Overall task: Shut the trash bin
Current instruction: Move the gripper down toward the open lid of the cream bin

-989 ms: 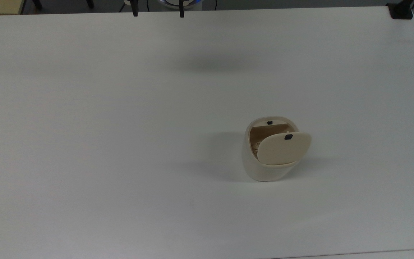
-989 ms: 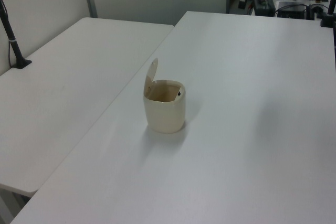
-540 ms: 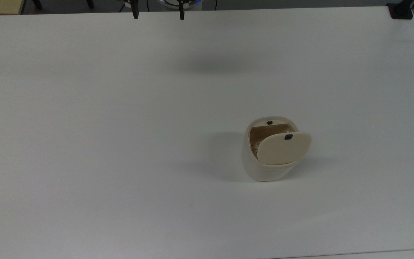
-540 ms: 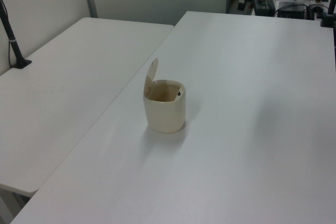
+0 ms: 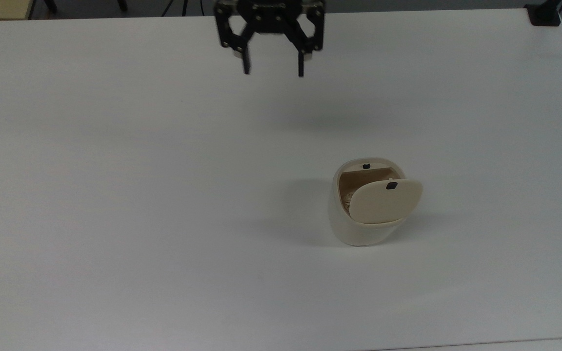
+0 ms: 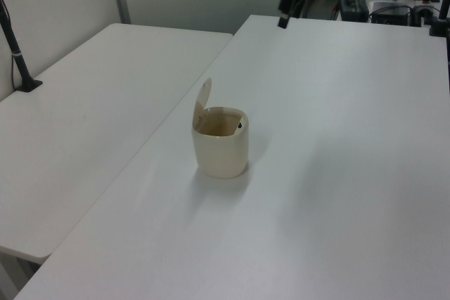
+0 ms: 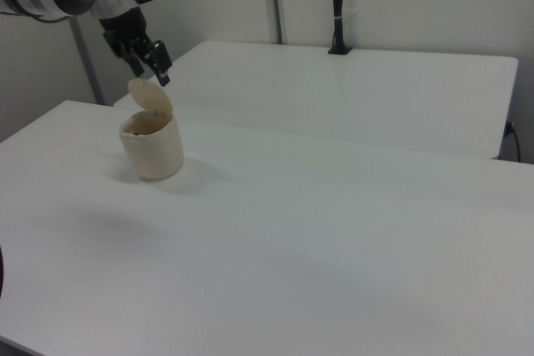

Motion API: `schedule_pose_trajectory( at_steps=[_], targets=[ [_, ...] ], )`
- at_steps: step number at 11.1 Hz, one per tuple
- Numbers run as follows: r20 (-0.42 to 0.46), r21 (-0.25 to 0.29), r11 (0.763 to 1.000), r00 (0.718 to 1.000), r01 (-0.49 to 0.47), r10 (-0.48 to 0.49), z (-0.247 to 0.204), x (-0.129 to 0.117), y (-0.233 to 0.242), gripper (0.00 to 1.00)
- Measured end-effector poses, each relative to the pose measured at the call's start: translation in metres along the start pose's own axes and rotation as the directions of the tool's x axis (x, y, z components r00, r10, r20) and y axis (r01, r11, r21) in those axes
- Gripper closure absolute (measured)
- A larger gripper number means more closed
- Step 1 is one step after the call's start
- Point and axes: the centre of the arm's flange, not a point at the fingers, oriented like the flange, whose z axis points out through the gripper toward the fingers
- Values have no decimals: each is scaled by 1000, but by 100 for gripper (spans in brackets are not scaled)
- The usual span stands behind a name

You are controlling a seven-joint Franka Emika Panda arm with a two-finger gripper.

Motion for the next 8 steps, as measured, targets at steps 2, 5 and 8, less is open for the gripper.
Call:
schedule_pose_trajectory(
  at_steps=[2,5,8],
  targets=[
    [-86,54,986,983,-155,159,13,15,-35,34],
    [-140,186,869,863,-458,485,39,27,-70,87],
    [-113,248,766,768,-593,631,66,29,-97,99]
  ],
)
